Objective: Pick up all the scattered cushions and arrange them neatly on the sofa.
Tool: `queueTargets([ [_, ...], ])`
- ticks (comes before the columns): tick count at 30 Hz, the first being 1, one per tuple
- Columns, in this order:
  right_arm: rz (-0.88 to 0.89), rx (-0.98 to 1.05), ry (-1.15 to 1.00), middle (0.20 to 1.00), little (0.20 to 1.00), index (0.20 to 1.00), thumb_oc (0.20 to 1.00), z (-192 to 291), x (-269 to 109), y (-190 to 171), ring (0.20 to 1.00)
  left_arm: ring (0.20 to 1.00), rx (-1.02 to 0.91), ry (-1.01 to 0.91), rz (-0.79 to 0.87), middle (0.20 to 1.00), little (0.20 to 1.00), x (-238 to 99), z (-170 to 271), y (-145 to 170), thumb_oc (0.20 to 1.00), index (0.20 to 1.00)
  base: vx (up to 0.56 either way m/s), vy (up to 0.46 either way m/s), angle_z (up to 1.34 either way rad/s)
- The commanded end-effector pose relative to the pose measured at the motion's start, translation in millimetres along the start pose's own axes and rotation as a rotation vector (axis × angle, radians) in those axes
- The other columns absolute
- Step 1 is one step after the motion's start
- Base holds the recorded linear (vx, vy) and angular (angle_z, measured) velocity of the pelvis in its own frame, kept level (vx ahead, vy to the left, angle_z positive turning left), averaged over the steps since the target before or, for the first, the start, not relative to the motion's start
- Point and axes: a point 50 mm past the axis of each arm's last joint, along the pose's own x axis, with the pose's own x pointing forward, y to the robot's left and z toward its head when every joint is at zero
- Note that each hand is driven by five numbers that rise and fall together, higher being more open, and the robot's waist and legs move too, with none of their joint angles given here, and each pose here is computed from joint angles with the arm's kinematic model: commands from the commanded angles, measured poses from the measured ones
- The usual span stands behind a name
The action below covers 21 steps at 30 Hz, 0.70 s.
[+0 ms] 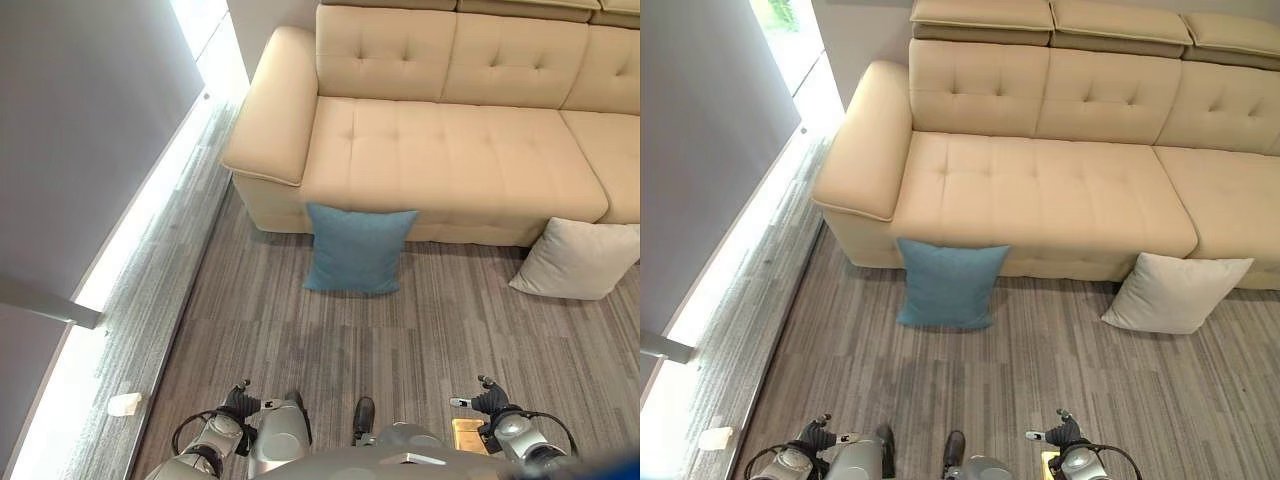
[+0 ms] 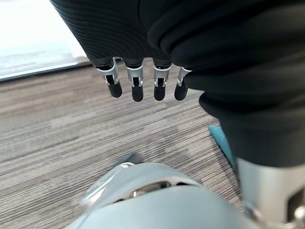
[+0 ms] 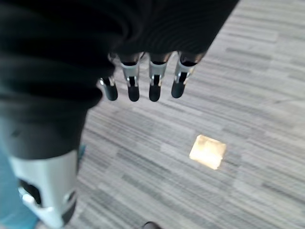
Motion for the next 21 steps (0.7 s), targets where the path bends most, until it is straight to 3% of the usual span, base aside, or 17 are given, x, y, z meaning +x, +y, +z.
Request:
queueTargets([
  [1, -0.055, 0.02, -0.034, 1.0, 1.0, 1.0, 1.0, 5.1, 2.0, -15.7, 1.0, 1.0, -0.013, 0.006, -0.002, 1.0, 1.0, -2.1, -3.2, -8.3, 1.0, 1.0, 0.22, 0.099, -0.09],
  [13, -0.033, 0.02, -0.108, 1.0, 1.0, 1.0, 1.0, 27.3, 3.4, -12.5, 1.0, 1.0, 0.008, 0.013, 0.02, 1.0, 1.0, -1.4, -7.6, 3.8, 1.0, 1.0, 0.2, 0.17, -0.31],
  [21, -0.053, 0.005, -0.129, 1.0, 1.0, 1.0, 1.0, 35.7, 5.1, -20.7, 1.0, 1.0, -0.005, 0.022, 0.033, 1.0, 1.0, -1.0, -9.4, 8.6, 1.0, 1.0, 0.17, -0.066, -0.17],
])
